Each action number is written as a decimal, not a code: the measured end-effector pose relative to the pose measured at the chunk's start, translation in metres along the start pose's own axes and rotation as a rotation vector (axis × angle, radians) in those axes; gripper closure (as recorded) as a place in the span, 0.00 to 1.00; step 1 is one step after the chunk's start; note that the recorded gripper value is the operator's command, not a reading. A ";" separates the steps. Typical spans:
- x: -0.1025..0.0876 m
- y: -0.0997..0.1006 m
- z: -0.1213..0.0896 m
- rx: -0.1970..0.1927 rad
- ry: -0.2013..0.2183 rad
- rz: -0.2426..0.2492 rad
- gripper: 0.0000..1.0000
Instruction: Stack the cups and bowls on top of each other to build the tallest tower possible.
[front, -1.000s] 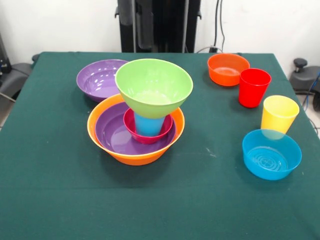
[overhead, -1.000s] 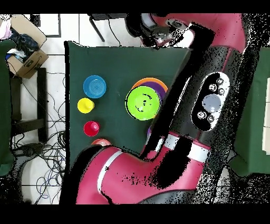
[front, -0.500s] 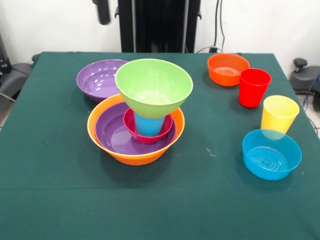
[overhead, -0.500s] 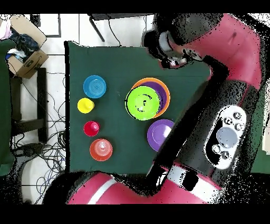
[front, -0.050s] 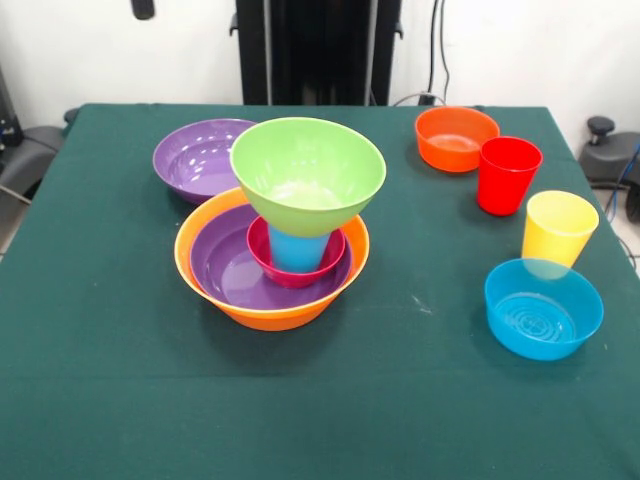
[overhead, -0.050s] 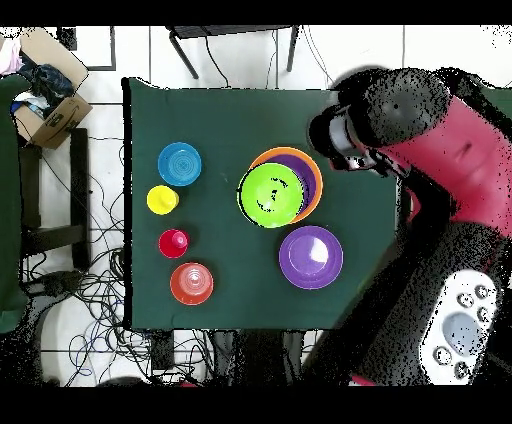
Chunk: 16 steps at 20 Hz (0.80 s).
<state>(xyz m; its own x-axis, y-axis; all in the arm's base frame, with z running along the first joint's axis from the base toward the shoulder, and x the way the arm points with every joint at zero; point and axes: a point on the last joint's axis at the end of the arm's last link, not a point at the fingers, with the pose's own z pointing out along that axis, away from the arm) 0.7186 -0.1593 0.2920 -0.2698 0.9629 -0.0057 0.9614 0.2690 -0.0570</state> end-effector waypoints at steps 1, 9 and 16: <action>-0.002 -0.010 0.003 0.000 -0.005 -0.009 0.00; -0.002 -0.049 0.032 0.000 -0.042 -0.026 0.00; 0.014 -0.049 0.062 -0.019 -0.052 -0.053 0.00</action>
<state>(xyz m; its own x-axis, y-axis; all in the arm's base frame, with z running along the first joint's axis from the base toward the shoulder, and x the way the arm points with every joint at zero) 0.6648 -0.1603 0.2331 -0.3227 0.9449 -0.0547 0.9463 0.3208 -0.0399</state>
